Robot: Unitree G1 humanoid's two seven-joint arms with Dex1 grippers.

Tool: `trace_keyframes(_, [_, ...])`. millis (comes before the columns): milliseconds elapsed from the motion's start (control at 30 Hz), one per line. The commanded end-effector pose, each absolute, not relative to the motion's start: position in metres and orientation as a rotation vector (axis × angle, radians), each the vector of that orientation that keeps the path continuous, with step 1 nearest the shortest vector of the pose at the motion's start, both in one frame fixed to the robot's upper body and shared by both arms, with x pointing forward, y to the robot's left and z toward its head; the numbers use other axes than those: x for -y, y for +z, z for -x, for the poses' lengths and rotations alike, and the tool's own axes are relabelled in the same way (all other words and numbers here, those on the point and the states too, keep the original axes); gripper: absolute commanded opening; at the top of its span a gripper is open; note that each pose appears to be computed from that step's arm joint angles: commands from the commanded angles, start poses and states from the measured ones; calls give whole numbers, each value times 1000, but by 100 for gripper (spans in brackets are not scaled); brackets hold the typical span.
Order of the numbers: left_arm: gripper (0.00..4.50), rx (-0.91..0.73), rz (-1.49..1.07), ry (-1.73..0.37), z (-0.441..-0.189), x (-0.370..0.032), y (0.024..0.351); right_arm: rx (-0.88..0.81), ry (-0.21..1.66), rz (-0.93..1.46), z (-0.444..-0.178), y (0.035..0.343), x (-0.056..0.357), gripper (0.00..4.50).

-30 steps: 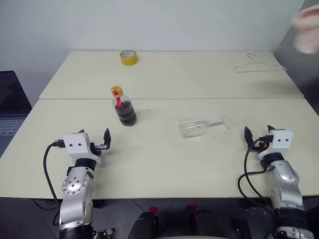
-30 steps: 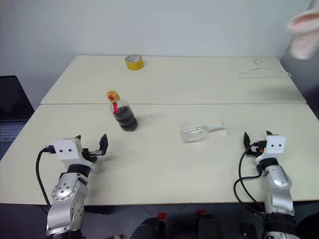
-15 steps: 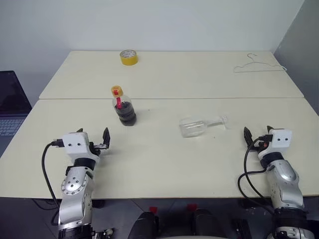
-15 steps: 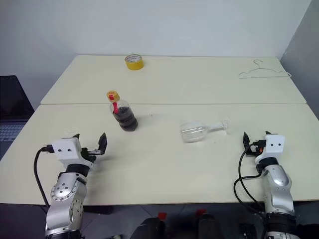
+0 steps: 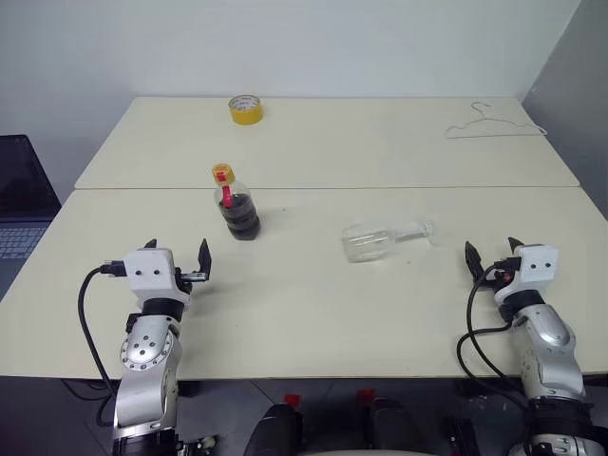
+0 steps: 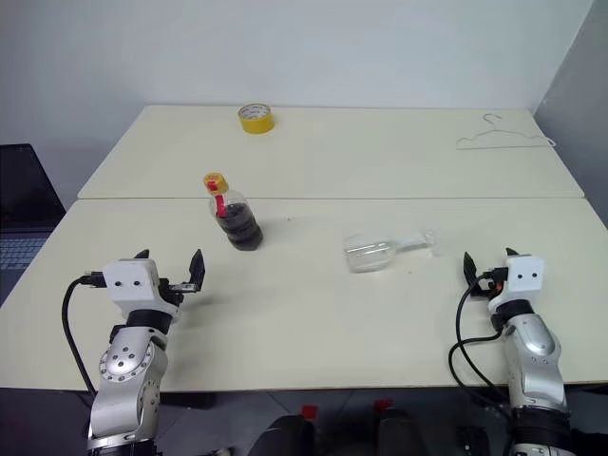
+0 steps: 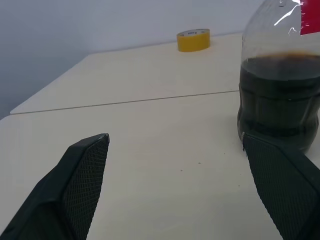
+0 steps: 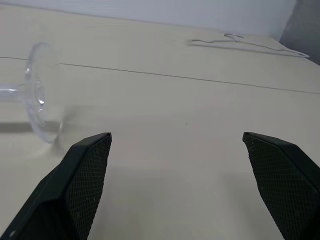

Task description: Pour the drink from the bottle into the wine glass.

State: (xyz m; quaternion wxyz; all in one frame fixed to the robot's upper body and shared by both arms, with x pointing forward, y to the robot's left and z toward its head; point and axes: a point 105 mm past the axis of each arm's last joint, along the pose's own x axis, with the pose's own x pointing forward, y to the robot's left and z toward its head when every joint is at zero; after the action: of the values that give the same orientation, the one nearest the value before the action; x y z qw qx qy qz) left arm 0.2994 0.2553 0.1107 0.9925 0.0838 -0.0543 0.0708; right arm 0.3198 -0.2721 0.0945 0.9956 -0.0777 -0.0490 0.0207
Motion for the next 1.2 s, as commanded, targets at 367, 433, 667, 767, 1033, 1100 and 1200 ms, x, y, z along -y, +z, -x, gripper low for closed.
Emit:
trace_keyframes(367, [449,115,-137,-44,-317,-230,121,179,277,159,-305,134,235,450])
trace_keyframes(433, [449,91,-91,-98,-320,-224,116,166,328,107,-302,139,227,450])
trace_keyframes(667, [449,77,-116,-142,-331,-220,106,141,453,104,-292,148,213,450])
trace_keyframes(767, [449,70,-135,-138,-338,-220,100,130,551,122,-286,149,199,450])
trace_keyframes(1033, [449,96,-162,-136,-358,-222,103,100,765,253,-270,143,168,450])
trace_keyframes(1100, [449,97,-157,-141,-360,-221,103,112,764,259,-272,144,167,450])
trace_keyframes(1200, [449,99,-156,-165,-364,-217,106,133,762,273,-277,149,165,450])
